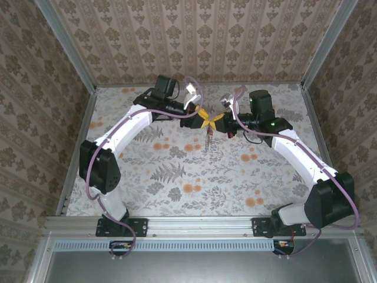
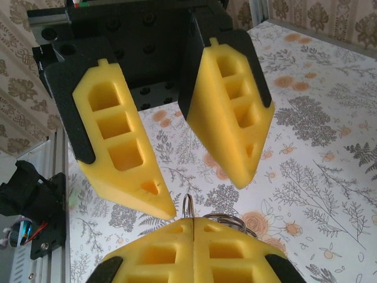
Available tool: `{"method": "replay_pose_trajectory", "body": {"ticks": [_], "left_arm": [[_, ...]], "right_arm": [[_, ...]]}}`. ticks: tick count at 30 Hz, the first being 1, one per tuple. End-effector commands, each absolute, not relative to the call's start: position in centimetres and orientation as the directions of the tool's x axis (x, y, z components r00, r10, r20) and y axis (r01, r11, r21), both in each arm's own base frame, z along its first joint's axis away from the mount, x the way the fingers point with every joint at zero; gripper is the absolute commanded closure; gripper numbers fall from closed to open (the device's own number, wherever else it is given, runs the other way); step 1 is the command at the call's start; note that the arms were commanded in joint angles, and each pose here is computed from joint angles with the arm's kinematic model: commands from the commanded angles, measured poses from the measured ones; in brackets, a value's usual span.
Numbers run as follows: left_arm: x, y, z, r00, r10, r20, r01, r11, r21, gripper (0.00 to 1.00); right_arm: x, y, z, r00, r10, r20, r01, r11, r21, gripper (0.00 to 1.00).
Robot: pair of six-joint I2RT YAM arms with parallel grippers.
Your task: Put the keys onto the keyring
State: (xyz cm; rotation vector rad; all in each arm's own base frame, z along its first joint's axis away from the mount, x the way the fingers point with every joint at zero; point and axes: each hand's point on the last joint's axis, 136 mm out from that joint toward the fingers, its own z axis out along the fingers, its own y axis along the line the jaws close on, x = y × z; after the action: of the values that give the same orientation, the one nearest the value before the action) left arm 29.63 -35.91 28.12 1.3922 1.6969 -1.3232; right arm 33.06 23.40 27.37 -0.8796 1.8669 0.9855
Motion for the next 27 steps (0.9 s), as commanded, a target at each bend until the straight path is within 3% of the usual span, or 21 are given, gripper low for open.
{"method": "replay_pose_trajectory", "body": {"ticks": [1, 19, 27], "left_arm": [[28.96, -36.13, 29.08, -0.266, 0.365, -0.892, 0.944, -0.086, -0.317, 0.62], [28.05, -36.17, 28.92, -0.268, 0.368, -0.89, 0.934, -0.128, -0.334, 0.99], [27.97, -36.3, 29.06, -0.265, 0.36, -0.894, 0.935, -0.132, -0.33, 1.0]], "right_arm": [[33.01, 23.77, 28.62, -0.371, -0.195, -0.908, -0.866, 0.426, 0.262, 1.0], [33.3, 23.6, 28.74, -0.368, -0.18, -0.912, -0.858, 0.444, 0.258, 1.0], [33.46, 23.61, 28.82, -0.367, -0.172, -0.914, -0.855, 0.45, 0.259, 1.0]]}}
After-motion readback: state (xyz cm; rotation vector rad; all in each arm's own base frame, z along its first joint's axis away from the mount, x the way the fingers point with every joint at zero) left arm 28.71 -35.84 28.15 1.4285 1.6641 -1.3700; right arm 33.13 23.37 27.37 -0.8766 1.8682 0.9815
